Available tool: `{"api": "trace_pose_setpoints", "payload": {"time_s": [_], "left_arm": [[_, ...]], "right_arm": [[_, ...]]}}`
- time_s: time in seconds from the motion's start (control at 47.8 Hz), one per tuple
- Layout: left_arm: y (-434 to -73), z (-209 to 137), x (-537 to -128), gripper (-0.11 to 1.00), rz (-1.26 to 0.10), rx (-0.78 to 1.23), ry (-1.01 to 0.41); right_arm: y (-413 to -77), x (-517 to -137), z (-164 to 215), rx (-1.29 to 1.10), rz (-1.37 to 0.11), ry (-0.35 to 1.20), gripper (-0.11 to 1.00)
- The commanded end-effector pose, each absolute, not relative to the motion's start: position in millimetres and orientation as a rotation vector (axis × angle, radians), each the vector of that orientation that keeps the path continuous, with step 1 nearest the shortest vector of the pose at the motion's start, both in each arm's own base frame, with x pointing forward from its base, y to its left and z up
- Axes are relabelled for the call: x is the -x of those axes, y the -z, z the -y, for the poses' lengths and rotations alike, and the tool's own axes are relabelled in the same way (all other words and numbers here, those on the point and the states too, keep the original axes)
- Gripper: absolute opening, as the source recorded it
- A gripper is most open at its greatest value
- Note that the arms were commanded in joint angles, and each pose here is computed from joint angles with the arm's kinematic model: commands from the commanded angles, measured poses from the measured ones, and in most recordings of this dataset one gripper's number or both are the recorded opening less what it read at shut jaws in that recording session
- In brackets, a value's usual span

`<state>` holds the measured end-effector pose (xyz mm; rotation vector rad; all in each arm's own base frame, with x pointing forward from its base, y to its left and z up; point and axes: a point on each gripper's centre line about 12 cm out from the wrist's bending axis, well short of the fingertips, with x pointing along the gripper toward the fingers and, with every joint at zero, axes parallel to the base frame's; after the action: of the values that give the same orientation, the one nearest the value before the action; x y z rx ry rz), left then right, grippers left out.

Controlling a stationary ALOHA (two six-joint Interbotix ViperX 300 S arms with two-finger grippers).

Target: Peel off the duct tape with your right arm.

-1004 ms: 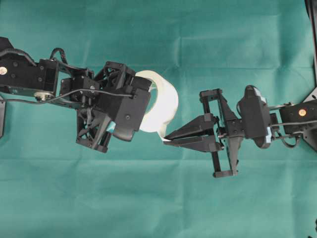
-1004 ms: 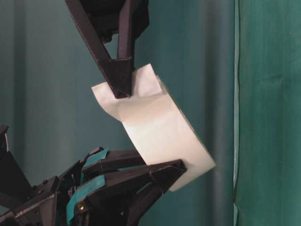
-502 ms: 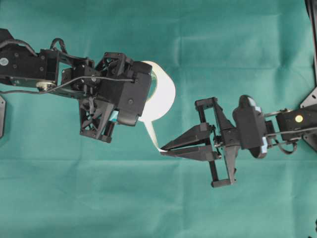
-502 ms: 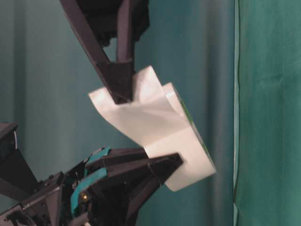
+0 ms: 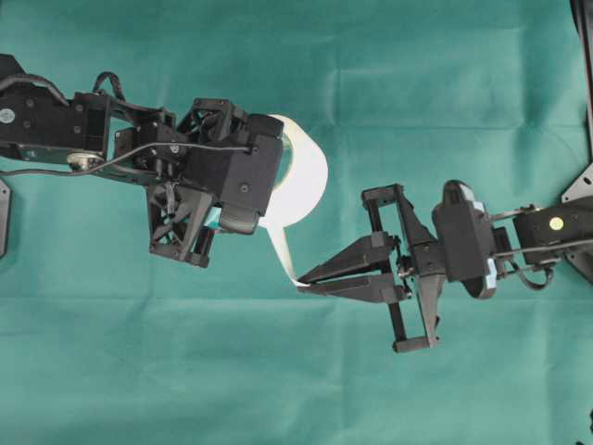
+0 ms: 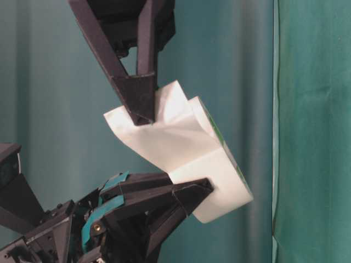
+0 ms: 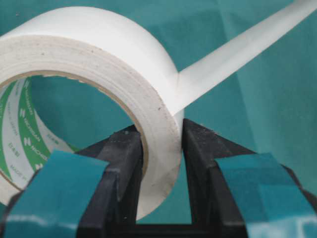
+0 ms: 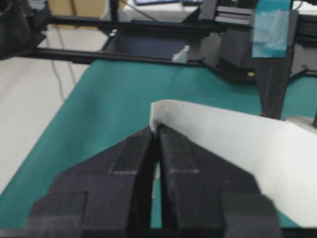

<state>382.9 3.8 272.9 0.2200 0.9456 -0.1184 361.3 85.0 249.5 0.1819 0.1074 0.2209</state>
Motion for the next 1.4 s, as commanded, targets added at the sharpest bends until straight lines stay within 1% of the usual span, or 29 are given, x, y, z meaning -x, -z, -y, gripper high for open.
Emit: {"api": "trace_pose_setpoints", "payload": {"time_s": [0.0, 0.397, 0.92, 1.15, 1.38], "left_arm": [[-286, -15, -382, 0.21, -0.914, -0.211, 0.085], [-284, -24, -380, 0.21, -0.927, -0.150, 0.040], [-282, -30, -377, 0.21, -0.949, -0.134, 0.022], [-282, -38, -377, 0.21, -0.948, -0.041, -0.039], [-281, -34, -376, 0.21, -0.953, -0.047, -0.029]], "right_arm": [[-268, -361, -105, -0.180, -0.057, -0.282, -0.10], [-269, -370, -116, -0.177, -0.077, -0.300, -0.10], [-273, -370, -130, -0.175, -0.071, -0.336, -0.10], [-272, -370, -132, -0.173, -0.072, -0.340, -0.10], [-271, -370, -133, -0.173, -0.072, -0.342, -0.10]]}}
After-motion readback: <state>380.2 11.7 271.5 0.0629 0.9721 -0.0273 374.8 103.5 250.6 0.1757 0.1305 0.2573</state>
